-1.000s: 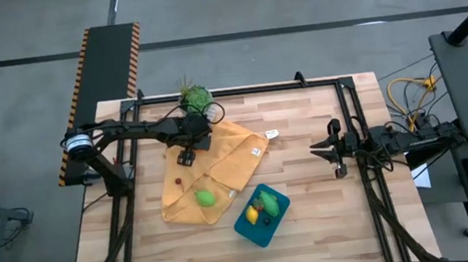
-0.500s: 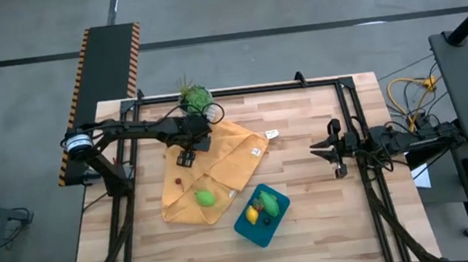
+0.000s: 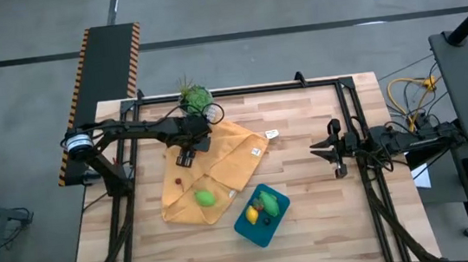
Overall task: Pick and placing Produce into tupperware
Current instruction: Put the orange carrot into the blue bin
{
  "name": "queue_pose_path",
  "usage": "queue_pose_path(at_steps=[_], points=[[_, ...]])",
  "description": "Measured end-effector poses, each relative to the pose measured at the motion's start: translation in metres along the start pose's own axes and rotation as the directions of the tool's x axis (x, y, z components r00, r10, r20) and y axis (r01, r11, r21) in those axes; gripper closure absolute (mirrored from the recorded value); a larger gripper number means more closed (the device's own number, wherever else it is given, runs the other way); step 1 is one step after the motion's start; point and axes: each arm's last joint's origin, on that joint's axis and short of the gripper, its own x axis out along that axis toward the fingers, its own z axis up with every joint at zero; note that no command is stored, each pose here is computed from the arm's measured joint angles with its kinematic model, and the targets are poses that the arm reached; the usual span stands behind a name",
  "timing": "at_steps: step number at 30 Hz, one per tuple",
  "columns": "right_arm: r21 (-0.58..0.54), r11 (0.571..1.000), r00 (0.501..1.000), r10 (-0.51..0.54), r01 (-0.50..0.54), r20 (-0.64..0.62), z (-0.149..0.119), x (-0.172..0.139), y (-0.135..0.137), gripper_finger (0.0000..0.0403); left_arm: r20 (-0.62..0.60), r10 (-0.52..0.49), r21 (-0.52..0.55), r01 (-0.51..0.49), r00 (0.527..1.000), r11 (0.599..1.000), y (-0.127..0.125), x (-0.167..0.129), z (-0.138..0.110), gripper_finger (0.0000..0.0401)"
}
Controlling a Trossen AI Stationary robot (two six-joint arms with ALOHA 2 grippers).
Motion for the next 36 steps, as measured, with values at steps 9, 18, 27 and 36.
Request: queue_pose_path(at_steps=[9, 18, 27, 36], points=[[0.000, 1.000, 1.000, 0.000, 0.000, 0.000, 0.000, 0.000, 0.000, 0.0339, -0.011, 0.014, 0.001, -0.014, 1.000, 1.000, 0.000, 0.000, 0.000, 0.0277], [0.000, 1.000, 1.000, 0.000, 0.000, 0.000, 0.000, 0.000, 0.000, 0.0339, -0.026, 0.045, -0.023, -0.046, 0.999, 0.999, 0.004, -0.003, 0.002, 0.0277], [0.000, 1.000, 1.000, 0.000, 0.000, 0.000, 0.000, 0.000, 0.000, 0.0339, -0.018, 0.037, -0.022, -0.038, 0.999, 0.999, 0.001, -0.017, 0.011, 0.0277], [0.001, 1.000, 1.000, -0.001, 0.001, 0.006, 0.001, 0.000, 0.000, 0.0339, 0.084, 0.057, -0.038, -0.054, 0.995, 0.998, -0.008, -0.045, 0.033, 0.0277]])
